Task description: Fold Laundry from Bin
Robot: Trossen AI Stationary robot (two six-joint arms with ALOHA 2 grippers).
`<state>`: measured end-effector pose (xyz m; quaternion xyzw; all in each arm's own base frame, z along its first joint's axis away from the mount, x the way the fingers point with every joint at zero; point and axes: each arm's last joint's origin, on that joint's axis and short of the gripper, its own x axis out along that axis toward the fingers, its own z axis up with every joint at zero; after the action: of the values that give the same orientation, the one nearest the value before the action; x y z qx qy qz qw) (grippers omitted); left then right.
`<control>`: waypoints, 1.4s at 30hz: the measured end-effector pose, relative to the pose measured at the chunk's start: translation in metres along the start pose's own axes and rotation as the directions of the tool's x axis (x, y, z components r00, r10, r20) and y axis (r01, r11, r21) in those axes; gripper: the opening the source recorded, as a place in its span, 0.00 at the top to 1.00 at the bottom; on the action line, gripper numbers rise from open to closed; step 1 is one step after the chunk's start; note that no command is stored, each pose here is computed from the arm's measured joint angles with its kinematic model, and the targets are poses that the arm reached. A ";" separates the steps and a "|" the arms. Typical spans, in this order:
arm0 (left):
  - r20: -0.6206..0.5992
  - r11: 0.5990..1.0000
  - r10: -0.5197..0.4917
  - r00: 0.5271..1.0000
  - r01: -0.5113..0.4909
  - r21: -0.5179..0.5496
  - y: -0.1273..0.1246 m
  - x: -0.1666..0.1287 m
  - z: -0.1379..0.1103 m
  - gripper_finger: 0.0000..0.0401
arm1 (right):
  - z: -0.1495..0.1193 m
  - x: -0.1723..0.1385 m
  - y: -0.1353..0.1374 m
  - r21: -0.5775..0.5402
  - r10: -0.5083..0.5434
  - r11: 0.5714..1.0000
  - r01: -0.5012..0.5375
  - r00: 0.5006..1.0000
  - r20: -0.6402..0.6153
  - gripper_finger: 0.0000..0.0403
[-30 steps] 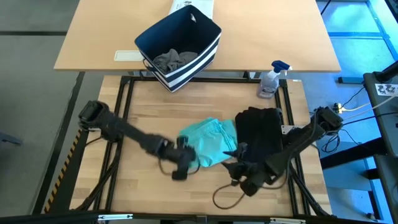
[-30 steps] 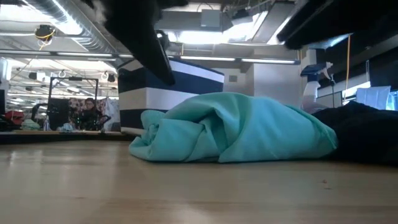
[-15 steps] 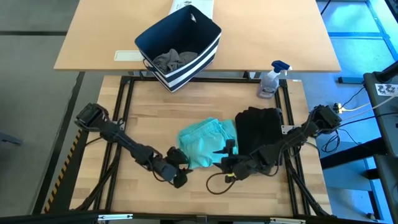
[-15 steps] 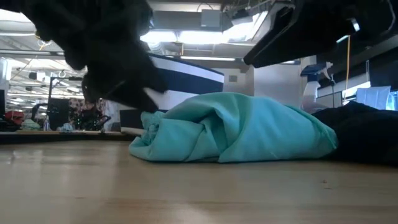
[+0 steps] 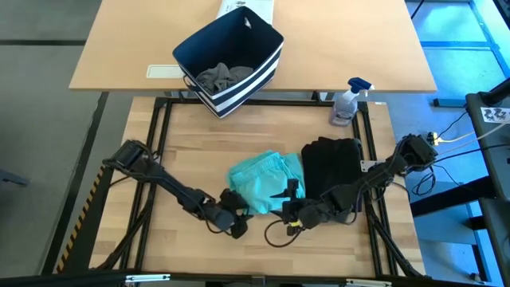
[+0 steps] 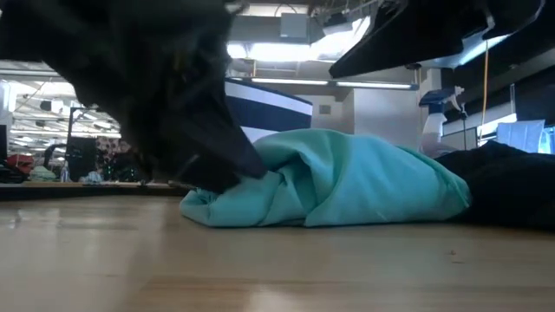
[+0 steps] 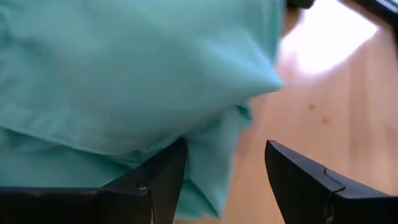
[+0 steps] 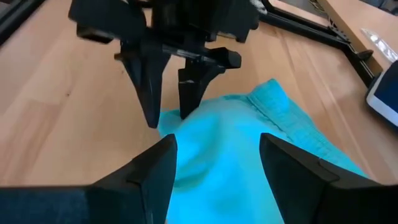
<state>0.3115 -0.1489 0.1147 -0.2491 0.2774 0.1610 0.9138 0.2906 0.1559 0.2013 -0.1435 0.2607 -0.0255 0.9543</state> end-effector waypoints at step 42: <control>0.171 0.993 -0.060 0.983 0.042 0.106 -0.012 0.017 0.030 0.47 | -0.052 0.032 -0.055 0.245 0.080 0.965 -0.097 0.994 0.077 0.43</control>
<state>0.3433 -0.1397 0.1308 -0.1943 0.1981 0.1442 0.9499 0.2932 0.0854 0.1590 -0.0119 0.2298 -0.0104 0.9731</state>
